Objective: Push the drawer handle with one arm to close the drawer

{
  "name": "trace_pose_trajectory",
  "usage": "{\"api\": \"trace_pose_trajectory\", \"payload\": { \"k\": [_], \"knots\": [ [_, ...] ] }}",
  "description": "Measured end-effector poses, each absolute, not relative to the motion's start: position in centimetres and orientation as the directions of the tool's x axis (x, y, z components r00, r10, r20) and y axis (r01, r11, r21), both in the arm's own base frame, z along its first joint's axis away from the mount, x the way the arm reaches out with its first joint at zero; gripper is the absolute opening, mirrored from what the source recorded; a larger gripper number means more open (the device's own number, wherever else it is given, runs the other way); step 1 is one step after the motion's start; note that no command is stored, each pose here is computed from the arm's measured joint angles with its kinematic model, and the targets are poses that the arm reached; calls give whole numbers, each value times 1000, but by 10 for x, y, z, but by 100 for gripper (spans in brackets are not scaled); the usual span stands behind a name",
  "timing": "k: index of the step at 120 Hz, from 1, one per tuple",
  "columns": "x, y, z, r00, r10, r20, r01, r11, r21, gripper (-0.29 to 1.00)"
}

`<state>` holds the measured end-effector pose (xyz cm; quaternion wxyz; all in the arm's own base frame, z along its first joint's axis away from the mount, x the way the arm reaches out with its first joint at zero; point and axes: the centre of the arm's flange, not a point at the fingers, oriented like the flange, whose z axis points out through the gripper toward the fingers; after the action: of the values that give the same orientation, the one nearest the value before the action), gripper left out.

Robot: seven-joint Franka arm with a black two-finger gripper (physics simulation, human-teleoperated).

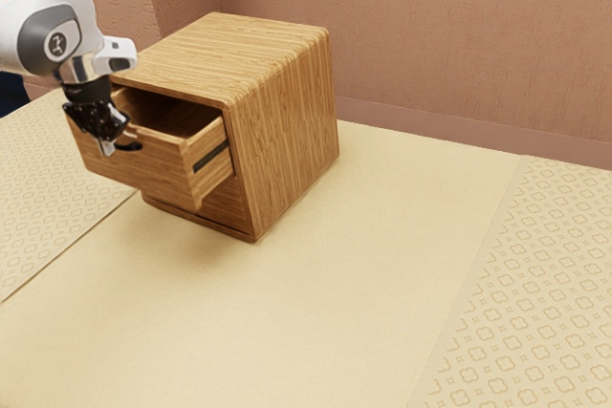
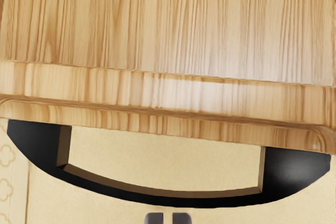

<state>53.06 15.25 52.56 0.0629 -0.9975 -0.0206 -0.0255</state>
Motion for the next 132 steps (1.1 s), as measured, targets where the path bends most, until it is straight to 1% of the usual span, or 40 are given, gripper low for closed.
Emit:
{"api": "trace_pose_trajectory", "payload": {
  "k": [53, 104, 132],
  "knots": [
    [555, 161, 524, 997, 58, 59, 65, -989, -131, -7],
    [577, 139, 525, 998, 15, 67, 24, -991, -133, -7],
    [585, 150, 524, 997, 33, 68, 42, -990, -135, -7]
  ]
}}
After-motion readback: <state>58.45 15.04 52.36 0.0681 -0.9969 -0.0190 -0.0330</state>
